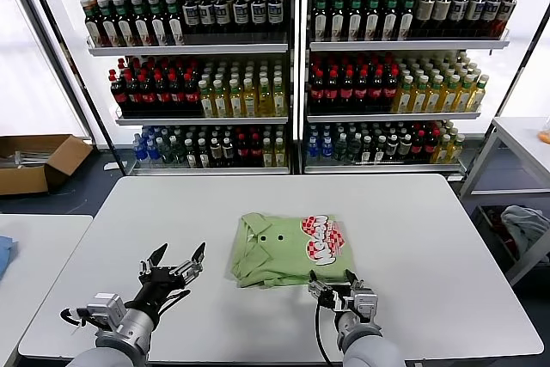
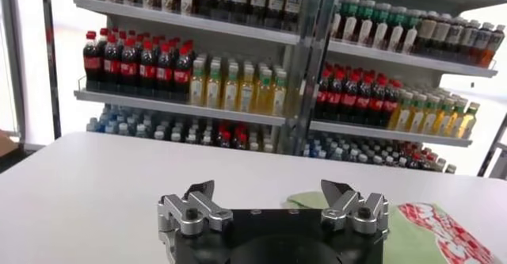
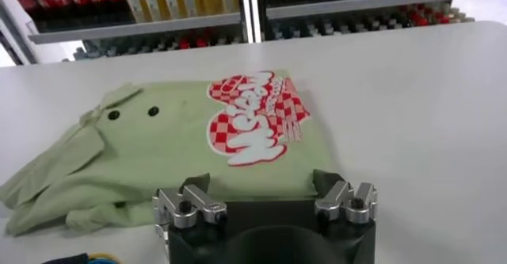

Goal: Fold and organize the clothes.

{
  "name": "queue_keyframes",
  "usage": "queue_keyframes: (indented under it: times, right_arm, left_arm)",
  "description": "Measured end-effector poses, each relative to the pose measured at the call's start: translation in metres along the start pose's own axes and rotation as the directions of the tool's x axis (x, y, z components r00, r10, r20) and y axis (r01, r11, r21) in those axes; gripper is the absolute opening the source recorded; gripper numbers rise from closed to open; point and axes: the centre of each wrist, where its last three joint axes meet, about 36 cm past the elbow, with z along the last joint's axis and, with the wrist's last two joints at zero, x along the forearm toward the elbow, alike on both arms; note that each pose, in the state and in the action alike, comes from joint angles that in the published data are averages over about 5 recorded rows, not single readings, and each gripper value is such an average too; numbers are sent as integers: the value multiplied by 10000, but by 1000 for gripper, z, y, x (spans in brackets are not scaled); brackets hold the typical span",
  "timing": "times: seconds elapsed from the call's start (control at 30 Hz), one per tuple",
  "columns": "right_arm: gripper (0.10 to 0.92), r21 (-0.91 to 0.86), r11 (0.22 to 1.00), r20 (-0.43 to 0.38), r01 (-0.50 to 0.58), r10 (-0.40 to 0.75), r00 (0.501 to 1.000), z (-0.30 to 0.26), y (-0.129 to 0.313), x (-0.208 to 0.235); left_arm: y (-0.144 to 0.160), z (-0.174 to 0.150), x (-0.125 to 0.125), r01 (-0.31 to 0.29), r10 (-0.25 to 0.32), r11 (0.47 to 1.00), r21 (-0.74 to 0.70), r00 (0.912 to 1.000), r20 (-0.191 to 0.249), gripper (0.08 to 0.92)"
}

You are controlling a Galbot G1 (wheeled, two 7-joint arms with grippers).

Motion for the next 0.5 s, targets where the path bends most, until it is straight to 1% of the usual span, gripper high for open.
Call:
queue_keyframes:
  times: [0.27,0.5]
  right_arm:
    - [823,72,10000,-270,-15,17,9996,8,1,0]
    - [823,142,9999,-306,-60,64,9995,9,-3,1]
  left_arm:
    - [-2,-1,1,-49,49,10000,55,10000,32,823]
    - [-2,0,2,-19,19,9999,101,10000,13,823]
